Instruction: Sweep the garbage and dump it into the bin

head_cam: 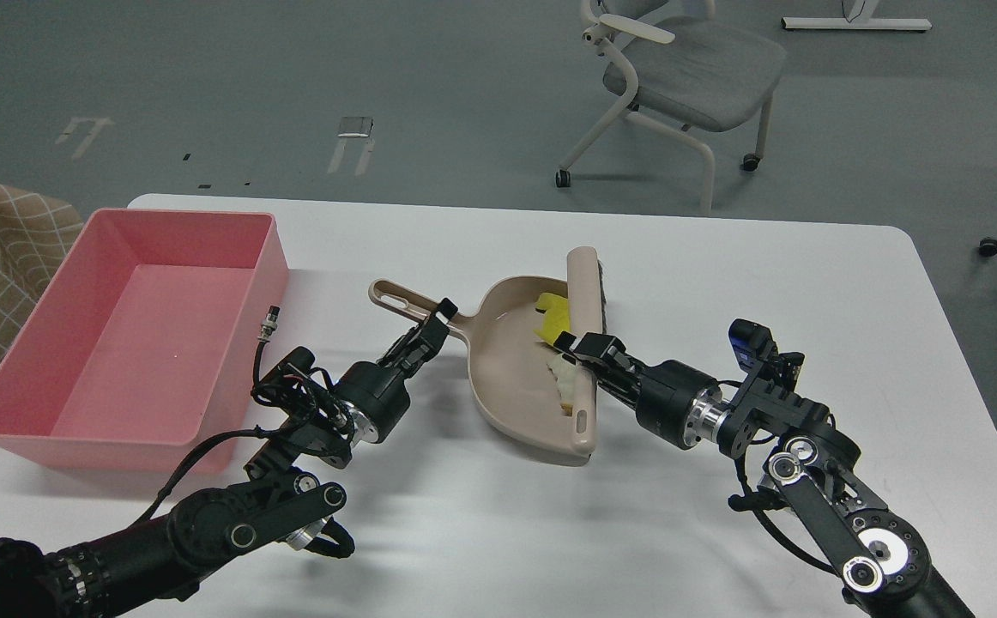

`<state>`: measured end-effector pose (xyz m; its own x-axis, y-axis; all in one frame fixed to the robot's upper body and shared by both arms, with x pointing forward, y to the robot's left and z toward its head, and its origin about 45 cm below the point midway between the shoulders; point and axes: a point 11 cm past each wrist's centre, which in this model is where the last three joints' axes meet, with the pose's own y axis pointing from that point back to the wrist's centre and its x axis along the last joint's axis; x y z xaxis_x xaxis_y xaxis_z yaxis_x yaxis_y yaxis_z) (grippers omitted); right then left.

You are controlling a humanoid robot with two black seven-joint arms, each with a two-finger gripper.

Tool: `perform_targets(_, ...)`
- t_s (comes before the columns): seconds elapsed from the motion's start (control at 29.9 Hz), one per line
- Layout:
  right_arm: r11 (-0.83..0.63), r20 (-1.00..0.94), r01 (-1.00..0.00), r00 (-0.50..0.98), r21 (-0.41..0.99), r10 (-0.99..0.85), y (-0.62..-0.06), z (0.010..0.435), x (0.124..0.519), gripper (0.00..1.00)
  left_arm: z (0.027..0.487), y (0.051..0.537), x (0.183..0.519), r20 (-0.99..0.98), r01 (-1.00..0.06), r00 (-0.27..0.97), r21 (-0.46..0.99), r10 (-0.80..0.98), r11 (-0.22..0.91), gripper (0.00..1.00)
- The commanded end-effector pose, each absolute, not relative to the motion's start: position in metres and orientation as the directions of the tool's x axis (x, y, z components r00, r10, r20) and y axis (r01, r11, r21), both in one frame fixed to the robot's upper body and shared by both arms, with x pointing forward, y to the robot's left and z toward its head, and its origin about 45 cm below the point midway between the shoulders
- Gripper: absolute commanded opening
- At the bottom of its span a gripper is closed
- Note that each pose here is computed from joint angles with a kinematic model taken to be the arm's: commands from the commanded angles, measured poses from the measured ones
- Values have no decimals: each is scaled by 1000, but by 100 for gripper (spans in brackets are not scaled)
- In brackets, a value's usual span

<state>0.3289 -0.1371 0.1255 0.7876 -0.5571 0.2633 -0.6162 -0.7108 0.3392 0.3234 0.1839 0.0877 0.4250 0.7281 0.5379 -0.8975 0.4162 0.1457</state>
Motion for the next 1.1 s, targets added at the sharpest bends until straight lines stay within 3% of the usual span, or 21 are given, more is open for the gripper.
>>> perform_targets(0.0,-709,262,-618,786,339,-559,-138,125,330,25,87,184,323,538,-897,426,147,727,417,16)
perform_targets(0.17,-711,256,-620,784,330,-565,-138,127,330,25,87,180,322,522,-897,428,148,738,416,16)
perform_targets(0.27,-712,253,-624,781,322,-571,-138,129,331,25,86,179,322,514,-897,429,150,742,415,0)
perform_targets(0.43,-712,240,-631,775,307,-584,-142,133,331,25,86,178,322,511,-897,429,149,745,415,0)
perform_targets(1.07,-555,313,-741,666,377,-677,-271,140,312,25,92,185,332,462,-914,402,154,790,375,0)
